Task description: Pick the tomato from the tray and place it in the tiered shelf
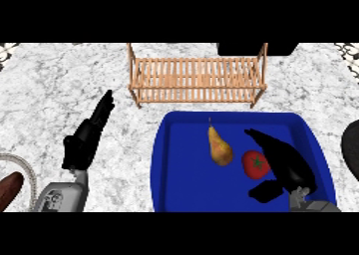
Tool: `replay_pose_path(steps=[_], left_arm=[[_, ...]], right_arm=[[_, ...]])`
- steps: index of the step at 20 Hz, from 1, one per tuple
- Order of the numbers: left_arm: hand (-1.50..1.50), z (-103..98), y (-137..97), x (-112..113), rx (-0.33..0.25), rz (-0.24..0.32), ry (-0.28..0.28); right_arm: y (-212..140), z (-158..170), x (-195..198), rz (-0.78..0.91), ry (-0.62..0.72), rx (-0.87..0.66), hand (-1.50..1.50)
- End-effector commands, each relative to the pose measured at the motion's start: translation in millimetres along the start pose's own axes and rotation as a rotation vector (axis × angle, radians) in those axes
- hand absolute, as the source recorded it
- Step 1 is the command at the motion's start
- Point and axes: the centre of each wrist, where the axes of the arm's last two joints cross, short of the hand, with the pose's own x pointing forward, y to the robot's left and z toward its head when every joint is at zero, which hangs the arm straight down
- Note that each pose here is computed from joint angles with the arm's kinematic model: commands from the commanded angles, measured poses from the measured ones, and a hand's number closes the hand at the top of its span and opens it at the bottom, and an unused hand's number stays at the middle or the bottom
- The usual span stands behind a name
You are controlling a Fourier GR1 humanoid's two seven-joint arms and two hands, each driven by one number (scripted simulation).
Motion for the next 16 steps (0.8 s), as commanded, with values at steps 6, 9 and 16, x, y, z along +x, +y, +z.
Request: replay_pose_path(steps=[6,9,16], left_arm=[[0.0,-4,13,9,0.003,0.001,-0.004],[0.0,-9,-7,1,-0.001,-0.021,-0.008],[0.0,-10,-10,-2,-0.059,0.001,-0.012]], right_arm=[[16,0,-19,0.147,-0.059,0.028,1.5],[11,-11,-1,0.112,-0.073,-0.027,1.5],[67,23,126,0.085,-0.013,-0.094,1.5]])
